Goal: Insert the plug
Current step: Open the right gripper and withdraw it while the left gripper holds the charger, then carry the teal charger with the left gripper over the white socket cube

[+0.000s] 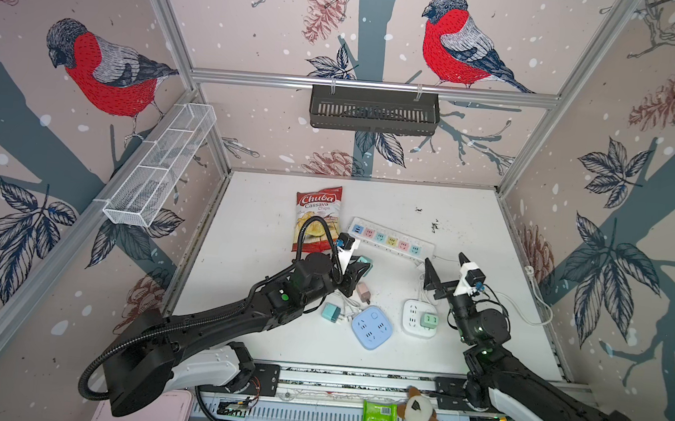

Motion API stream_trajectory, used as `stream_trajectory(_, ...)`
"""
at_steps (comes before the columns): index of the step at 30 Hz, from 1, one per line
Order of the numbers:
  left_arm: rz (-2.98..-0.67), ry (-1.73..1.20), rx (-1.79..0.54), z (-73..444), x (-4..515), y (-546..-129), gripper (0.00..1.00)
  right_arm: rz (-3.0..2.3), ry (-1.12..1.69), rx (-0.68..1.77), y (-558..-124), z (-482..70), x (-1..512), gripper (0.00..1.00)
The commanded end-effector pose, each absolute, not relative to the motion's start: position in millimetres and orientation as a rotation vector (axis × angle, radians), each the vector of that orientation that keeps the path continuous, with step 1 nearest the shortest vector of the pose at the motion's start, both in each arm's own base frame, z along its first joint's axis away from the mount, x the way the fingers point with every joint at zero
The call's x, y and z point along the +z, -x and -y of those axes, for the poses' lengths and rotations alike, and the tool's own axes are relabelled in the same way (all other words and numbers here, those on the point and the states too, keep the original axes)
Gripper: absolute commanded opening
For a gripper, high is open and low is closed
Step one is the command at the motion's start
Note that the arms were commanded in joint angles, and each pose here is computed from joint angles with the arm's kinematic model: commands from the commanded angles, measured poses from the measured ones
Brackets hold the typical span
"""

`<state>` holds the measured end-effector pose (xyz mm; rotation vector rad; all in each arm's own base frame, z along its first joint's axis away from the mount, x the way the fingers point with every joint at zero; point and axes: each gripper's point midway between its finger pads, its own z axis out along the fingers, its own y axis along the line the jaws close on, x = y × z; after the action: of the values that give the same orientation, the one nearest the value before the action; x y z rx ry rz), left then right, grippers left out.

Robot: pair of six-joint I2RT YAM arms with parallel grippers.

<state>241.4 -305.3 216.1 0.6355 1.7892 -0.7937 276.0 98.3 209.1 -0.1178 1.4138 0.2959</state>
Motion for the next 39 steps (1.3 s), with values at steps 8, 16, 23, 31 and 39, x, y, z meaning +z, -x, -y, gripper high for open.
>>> stream_trajectory(8, -1.566, -1.054, -0.846, 372, 226, -196, 0.00, -1.806, -0.334, 0.337, -342, -45, 141, 1.00)
stream_trajectory(16, -1.526, -1.287, -0.883, 401, 205, -165, 0.00, -1.777, -0.341, 0.345, -336, -42, 144, 1.00)
stream_trajectory(23, -1.524, -1.507, -0.814, 431, 175, -134, 0.00, -1.785, -0.335, 0.348, -337, -43, 143, 1.00)
stream_trajectory(31, -1.629, -1.604, -0.777, 447, 146, -129, 0.00, -1.786, -0.332, 0.352, -337, -44, 142, 1.00)
stream_trajectory(39, -1.734, -1.593, -0.713, 455, 132, -141, 0.00, -1.786, -0.331, 0.354, -337, -45, 143, 1.00)
